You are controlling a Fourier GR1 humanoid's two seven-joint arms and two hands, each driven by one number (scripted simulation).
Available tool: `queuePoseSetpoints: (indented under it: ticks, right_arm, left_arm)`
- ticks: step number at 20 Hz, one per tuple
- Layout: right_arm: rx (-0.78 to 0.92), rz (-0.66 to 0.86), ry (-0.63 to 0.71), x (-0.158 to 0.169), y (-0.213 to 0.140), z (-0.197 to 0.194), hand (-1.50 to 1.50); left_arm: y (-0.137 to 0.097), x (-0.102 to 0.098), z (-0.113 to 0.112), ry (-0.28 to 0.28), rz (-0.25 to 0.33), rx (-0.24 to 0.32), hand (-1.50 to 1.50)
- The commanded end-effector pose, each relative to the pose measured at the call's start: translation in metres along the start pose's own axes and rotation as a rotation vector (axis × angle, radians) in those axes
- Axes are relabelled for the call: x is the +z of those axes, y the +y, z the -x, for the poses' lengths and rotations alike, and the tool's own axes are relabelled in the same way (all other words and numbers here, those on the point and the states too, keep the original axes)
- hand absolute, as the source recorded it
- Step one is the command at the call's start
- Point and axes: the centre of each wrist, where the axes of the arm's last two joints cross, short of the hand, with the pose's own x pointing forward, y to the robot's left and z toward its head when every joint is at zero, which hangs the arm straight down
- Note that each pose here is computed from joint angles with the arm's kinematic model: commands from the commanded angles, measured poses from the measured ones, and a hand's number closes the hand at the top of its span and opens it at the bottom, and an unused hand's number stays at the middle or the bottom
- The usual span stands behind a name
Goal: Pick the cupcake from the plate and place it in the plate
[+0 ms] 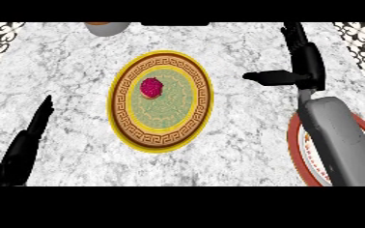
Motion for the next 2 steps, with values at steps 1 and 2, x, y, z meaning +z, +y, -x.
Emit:
queuePoseSetpoints:
  ticks: [1, 2]
  right_arm:
    - [-0.004, -0.004, -0.001, -0.006, -0.046, 0.011, -1.50]
    - [-0.003, 0.011, 0.002, -0.006, -0.047, 0.013, -1.50]
  left_arm:
    - [-0.014, 0.000, 0.002, -0.008, 0.017, 0.002, 0.00]
    - [-0.012, -0.020, -0.019, -0.008, 0.000, -0.005, 0.00]
